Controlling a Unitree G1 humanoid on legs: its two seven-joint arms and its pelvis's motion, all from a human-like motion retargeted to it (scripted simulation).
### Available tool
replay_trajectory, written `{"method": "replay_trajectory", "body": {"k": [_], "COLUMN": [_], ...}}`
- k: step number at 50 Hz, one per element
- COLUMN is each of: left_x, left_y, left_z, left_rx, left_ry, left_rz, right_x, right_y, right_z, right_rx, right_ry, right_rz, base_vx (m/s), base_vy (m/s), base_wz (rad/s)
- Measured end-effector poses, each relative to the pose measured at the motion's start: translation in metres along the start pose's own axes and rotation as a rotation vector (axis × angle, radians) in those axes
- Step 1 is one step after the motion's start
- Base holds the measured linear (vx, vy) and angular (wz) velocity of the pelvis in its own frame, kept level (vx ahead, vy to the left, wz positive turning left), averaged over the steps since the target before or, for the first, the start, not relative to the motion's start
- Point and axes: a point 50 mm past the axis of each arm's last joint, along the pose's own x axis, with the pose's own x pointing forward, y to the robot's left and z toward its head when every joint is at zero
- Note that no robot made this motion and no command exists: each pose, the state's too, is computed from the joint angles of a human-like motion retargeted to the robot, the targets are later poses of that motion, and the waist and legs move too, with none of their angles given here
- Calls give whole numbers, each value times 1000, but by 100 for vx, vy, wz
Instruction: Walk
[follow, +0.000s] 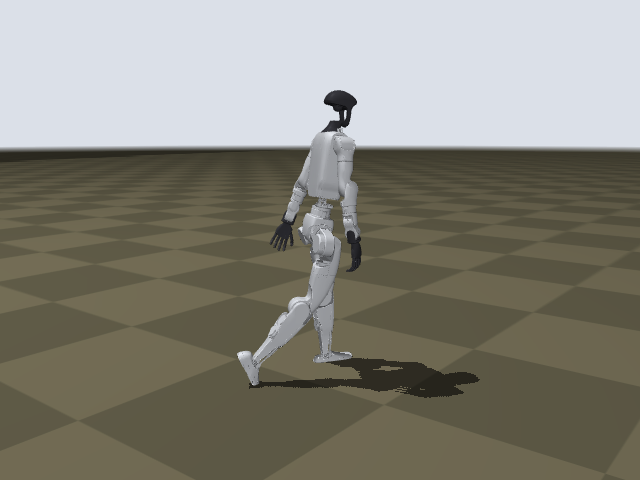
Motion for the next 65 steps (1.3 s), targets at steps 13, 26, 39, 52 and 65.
{"method": "replay_trajectory", "body": {"k": [13,26,39,52,65], "left_x": [-64,-102,-26,3,1], "left_y": [70,83,26,-15,-4], "left_z": [192,242,137,0,1], "left_rx": [185,340,241,162,12], "left_ry": [-553,-704,-378,-33,-31], "left_rz": [283,347,138,-11,11], "right_x": [-40,-28,2,7,-1], "right_y": [39,35,-7,-29,8], "right_z": [-104,-81,8,87,-2], "right_rx": [181,181,33,-30,15], "right_ry": [313,245,2,-288,-22], "right_rz": [70,71,-4,-80,21], "base_vx": [69,75,76,73,79], "base_vy": [15,-7,11,-12,17], "base_wz": [14,15,63,-34,-40]}}
